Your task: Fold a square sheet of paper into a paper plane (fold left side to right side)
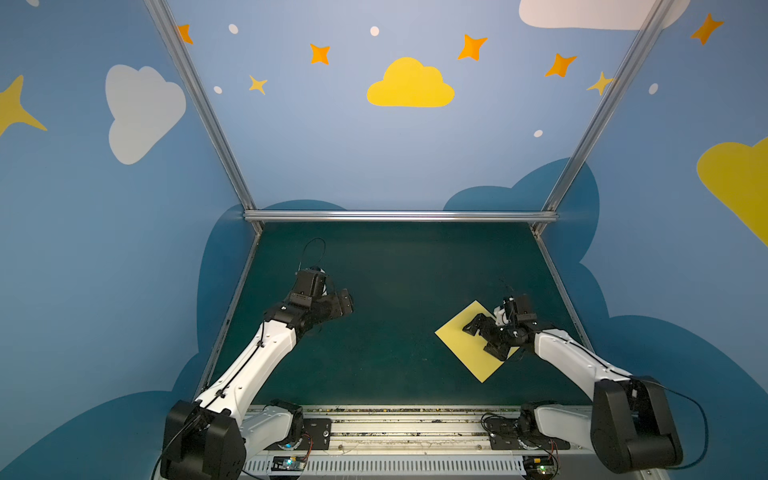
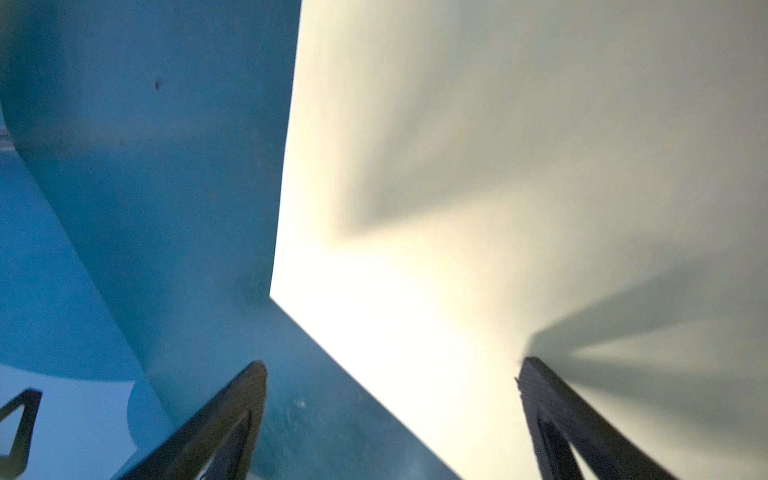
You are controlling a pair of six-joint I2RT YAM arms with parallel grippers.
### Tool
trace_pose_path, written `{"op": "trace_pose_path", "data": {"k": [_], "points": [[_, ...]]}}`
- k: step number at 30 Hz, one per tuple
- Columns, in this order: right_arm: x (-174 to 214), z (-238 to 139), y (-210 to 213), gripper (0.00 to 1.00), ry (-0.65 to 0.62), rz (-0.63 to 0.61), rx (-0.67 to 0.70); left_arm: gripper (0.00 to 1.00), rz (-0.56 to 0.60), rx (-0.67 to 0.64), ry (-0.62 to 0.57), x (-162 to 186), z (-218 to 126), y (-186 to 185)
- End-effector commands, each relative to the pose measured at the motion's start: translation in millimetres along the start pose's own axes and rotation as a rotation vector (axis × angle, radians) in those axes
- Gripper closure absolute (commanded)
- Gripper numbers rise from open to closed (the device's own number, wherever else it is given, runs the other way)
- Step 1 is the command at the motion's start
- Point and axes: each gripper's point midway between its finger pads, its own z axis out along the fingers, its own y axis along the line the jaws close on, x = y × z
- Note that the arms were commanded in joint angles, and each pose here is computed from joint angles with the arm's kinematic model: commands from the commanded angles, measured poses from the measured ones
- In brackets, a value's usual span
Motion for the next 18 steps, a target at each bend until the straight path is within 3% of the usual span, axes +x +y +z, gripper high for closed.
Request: {"op": "trace_pose_path", "data": {"k": [1, 9, 18], "points": [[-1.5, -19.8, -13.5, 0.06, -0.047, 0.031, 0.089, 0.0, 0.006, 0.06, 0.005, -3.6, -2.3, -16.2], [-28.5, -46.8, -13.4, 0.06, -0.157, -0.036, 0.136, 0.0, 0.013, 0.211, 0.14, 15.2, 20.3, -62.9], [-37.2, -35.5, -13.2, 0.13, -0.069, -0.02, 0.013, 0.05, 0.023, 0.331, 0.318, 51.9, 60.9, -125.9]]}}
